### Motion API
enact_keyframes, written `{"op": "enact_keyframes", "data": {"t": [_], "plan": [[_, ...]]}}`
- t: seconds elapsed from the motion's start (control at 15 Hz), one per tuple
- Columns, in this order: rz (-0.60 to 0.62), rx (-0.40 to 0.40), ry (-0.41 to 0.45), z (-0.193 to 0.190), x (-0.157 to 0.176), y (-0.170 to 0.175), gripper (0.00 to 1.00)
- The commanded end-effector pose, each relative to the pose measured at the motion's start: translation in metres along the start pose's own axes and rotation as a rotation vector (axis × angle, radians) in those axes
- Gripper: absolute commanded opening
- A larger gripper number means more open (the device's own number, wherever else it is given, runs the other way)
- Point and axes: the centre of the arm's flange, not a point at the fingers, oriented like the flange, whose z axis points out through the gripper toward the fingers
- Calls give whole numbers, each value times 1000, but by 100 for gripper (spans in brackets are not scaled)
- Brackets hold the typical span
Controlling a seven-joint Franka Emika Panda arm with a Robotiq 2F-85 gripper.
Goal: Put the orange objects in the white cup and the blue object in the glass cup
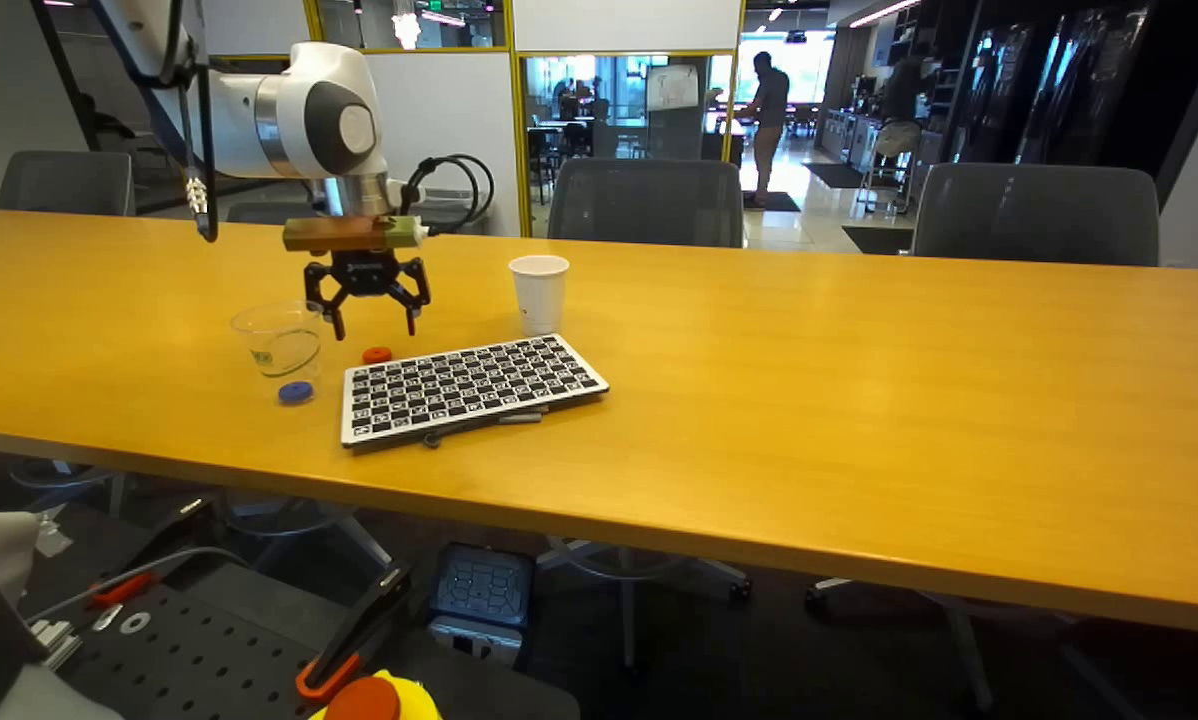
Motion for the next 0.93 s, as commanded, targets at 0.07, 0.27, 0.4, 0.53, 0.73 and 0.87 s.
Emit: {"op": "enact_keyframes", "data": {"t": [0.07,0.27,0.4,0.53,0.73,0.87], "plan": [[-59,33,41,3,-3,-4,100],[-75,43,43,7,-1,-6,100],[-81,51,40,10,0,-5,100],[-83,57,35,14,-1,-3,100],[-85,63,27,17,0,1,100],[-90,64,24,17,1,3,100]]}}
